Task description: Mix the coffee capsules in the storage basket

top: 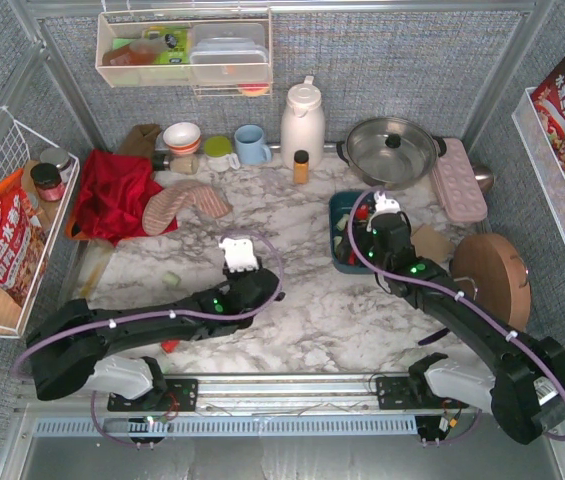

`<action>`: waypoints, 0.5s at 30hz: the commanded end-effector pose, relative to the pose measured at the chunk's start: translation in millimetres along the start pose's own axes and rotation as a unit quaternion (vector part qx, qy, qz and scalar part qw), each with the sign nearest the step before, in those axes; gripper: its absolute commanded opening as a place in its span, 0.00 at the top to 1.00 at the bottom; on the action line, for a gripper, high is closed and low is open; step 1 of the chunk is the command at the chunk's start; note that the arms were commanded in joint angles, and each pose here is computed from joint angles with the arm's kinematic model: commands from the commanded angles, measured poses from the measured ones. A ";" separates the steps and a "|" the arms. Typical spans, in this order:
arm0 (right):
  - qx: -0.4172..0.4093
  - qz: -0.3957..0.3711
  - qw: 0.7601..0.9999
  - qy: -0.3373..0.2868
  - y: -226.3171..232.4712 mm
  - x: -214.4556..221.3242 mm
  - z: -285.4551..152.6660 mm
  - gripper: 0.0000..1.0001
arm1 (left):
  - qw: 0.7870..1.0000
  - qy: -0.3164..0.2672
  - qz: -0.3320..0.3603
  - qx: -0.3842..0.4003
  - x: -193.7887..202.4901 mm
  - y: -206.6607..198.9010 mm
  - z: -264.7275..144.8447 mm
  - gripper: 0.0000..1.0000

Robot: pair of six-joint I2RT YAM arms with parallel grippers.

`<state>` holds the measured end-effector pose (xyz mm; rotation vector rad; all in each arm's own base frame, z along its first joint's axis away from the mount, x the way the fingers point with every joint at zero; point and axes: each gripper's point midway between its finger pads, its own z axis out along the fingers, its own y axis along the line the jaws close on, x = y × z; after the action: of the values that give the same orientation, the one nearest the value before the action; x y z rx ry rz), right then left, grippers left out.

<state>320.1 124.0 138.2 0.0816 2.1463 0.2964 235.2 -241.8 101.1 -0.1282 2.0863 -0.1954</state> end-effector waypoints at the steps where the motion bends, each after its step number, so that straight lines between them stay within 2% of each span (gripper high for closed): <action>1: -0.055 0.007 0.998 0.003 21.9 -6.2 -5.3 0.20 | 0.982 -0.113 0.048 0.144 -47.3 -64.2 0.4 0.58; 5: -0.118 0.015 0.993 0.012 46.7 -11.3 -16.7 0.23 | 0.949 -0.178 0.098 0.243 -58.8 -93.7 -12.0 0.46; 10: -0.183 0.021 0.983 0.000 69.6 -20.2 -33.0 0.25 | 0.893 -0.262 0.135 0.339 -67.2 -118.0 -34.9 0.47; 13: -0.219 0.030 0.975 -0.015 81.5 -26.5 -43.4 0.26 | 0.864 -0.317 0.124 0.372 -77.0 -124.8 -48.7 0.48; 15: -0.230 0.028 0.972 -0.023 84.9 -29.6 -48.5 0.26 | 0.858 -0.337 0.114 0.370 -80.4 -123.5 -49.3 0.49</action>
<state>297.4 177.1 187.4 -0.0705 2.0578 0.6903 240.3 -336.5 148.7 0.5054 1.5165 -0.5755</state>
